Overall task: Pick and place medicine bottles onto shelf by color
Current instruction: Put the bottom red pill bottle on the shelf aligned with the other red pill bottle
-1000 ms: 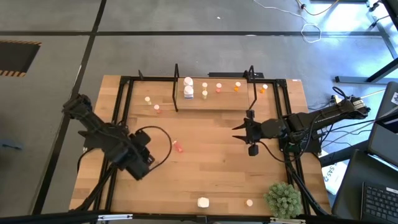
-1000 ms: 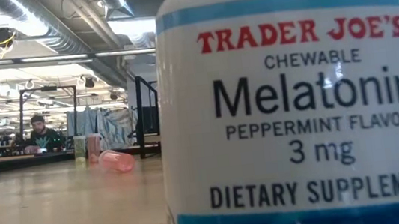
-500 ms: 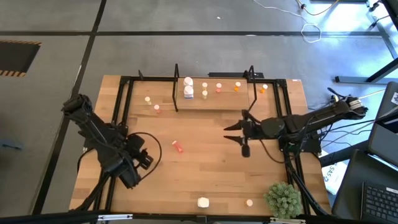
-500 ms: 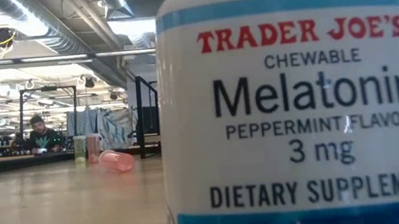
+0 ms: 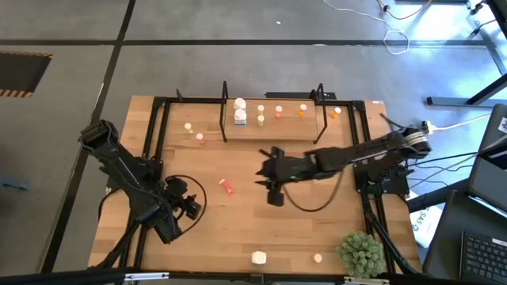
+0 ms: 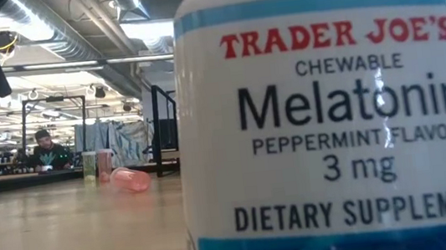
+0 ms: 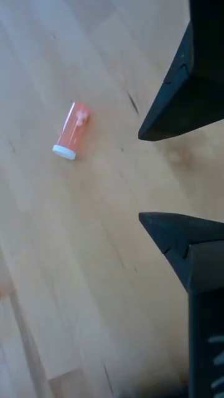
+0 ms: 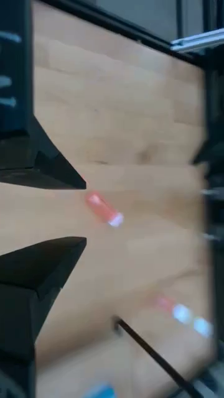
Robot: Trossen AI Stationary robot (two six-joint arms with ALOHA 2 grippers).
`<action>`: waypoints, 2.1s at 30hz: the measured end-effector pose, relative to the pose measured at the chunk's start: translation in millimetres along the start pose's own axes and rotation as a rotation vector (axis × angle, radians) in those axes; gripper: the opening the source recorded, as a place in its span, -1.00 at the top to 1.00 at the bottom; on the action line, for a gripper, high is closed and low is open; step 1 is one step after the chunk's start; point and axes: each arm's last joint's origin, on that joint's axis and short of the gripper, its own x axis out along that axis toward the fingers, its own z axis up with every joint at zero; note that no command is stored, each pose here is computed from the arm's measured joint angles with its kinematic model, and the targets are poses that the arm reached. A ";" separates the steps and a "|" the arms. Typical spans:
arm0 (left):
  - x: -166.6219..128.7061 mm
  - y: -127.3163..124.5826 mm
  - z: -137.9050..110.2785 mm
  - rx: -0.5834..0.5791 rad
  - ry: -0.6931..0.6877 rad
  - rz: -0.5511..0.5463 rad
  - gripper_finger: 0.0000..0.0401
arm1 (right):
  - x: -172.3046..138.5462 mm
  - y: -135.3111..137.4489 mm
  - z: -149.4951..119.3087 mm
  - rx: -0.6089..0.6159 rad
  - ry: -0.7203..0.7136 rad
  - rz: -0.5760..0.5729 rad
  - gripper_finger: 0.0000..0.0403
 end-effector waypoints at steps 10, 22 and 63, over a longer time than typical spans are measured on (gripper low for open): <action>-5.0 3.5 -4.5 0.045 0.000 -0.010 0.04 | 84.5 8.1 23.4 0.202 0.162 -0.051 0.33; -19.6 12.2 -19.2 0.061 0.025 -0.059 0.04 | 157.2 -9.7 35.7 0.408 0.222 -0.155 0.33; -29.7 18.3 -29.4 0.013 0.044 -0.104 0.04 | 223.4 -27.2 -2.0 0.532 0.332 -0.073 0.33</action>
